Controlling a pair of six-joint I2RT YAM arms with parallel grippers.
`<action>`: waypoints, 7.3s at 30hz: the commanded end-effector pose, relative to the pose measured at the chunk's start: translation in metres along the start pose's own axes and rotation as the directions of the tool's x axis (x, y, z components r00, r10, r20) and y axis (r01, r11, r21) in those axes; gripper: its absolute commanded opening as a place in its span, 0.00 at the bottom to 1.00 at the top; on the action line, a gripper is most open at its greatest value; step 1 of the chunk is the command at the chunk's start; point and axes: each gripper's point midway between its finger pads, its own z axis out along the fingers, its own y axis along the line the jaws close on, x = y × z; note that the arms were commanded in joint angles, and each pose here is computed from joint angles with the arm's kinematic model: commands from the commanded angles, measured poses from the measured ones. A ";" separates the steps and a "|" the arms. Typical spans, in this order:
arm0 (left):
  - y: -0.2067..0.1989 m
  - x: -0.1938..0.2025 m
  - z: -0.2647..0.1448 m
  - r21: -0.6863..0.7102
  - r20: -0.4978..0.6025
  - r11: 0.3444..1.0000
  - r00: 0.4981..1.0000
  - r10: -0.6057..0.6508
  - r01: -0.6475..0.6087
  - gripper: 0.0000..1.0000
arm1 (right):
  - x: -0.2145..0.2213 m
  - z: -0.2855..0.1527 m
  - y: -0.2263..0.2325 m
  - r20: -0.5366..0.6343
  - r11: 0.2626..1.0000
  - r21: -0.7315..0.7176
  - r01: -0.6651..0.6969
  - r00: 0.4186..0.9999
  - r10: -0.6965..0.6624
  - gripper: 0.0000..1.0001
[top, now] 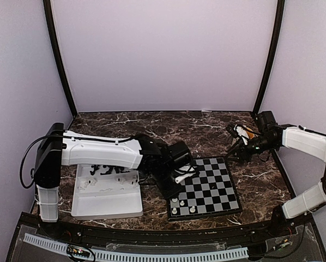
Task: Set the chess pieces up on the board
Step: Pick up the bishop from a2, then place the bishop on f1, then adjust the bishop at f1, then pick up the rook from the storage box.
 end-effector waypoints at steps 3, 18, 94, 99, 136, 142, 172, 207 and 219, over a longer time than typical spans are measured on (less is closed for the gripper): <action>-0.011 -0.044 -0.053 0.008 0.162 0.998 0.985 0.056 -0.058 0.04 | -0.008 -0.004 -0.003 0.018 1.000 0.017 0.016 1.000 -0.017 0.45; -0.084 -0.101 -0.031 0.122 0.259 0.955 0.937 0.233 -0.271 0.04 | -0.017 -0.025 -0.045 0.035 0.959 0.284 -0.013 0.999 0.003 0.45; -0.095 -0.134 -0.027 0.111 0.367 0.949 0.900 0.237 -0.295 0.36 | -0.008 -0.022 -0.051 0.009 0.957 0.289 -0.032 0.999 0.031 0.45; -0.077 -0.128 -0.014 0.113 0.342 0.964 0.921 0.189 -0.240 0.06 | -0.008 -0.021 -0.051 0.006 0.958 0.285 -0.032 0.999 0.032 0.45; -0.089 -0.109 0.059 0.247 0.193 0.950 0.970 0.146 -0.192 0.00 | -0.005 -0.020 -0.050 -0.001 0.959 0.281 -0.028 1.000 0.030 0.46; -0.090 -0.109 0.060 0.249 0.193 0.949 0.970 0.147 -0.193 0.00 | -0.005 -0.019 -0.050 -0.002 0.960 0.278 -0.029 1.000 0.031 0.45; 0.143 0.013 -0.115 -0.321 0.309 0.874 0.913 -0.268 0.365 0.31 | -0.005 -0.016 -0.049 -0.004 0.966 0.257 -0.033 0.999 0.035 0.45; 0.187 0.140 -0.070 -0.203 0.263 0.756 0.778 -0.570 0.622 0.39 | -0.149 0.069 0.095 -0.059 0.909 -0.100 0.405 0.910 -0.411 0.39; 0.174 0.134 -0.043 0.008 0.246 0.744 0.720 -0.649 0.668 0.30 | -0.168 0.163 0.168 -0.092 0.853 -0.250 0.459 0.865 -0.493 0.36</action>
